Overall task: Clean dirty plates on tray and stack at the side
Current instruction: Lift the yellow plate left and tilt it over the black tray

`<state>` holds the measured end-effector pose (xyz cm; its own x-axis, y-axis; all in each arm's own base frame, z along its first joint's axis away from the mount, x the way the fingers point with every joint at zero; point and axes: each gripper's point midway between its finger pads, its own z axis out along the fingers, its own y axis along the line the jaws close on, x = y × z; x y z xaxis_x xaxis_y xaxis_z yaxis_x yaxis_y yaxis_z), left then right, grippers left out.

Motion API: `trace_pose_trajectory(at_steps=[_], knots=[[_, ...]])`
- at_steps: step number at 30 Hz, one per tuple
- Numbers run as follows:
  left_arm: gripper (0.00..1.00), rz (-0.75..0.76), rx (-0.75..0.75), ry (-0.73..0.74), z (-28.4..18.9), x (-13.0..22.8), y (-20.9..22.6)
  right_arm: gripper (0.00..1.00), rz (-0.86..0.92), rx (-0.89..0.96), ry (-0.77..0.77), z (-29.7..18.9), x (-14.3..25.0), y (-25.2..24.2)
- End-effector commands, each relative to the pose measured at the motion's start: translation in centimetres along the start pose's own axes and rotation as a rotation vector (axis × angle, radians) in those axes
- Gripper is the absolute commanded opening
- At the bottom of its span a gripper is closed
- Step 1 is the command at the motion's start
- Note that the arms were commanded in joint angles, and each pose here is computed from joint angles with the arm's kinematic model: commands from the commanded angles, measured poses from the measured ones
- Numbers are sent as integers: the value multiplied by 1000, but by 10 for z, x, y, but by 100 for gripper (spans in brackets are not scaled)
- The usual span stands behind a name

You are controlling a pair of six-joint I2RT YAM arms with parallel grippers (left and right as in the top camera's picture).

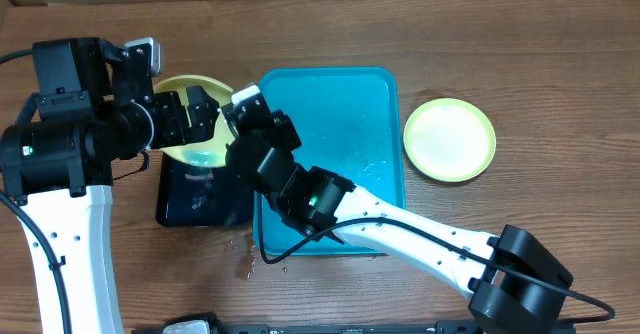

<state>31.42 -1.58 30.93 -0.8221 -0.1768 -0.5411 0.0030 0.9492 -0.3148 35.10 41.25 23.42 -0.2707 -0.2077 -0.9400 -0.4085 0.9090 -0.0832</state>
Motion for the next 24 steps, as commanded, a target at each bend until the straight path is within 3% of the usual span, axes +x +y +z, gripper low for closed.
trace_pose_trajectory(at_steps=[1, 12, 24], knots=[[100, 20, 21, -6, -1, -4, -5, 4, -138, 22, -119, -12, -42, -1], [100, 20, 21, -6, -1, -4, -5, 4, -240, 54, -332, -25, -97, -1], [100, 20, 21, -6, -1, -4, -5, 4, -169, 3, -462, -43, -126, 14]])
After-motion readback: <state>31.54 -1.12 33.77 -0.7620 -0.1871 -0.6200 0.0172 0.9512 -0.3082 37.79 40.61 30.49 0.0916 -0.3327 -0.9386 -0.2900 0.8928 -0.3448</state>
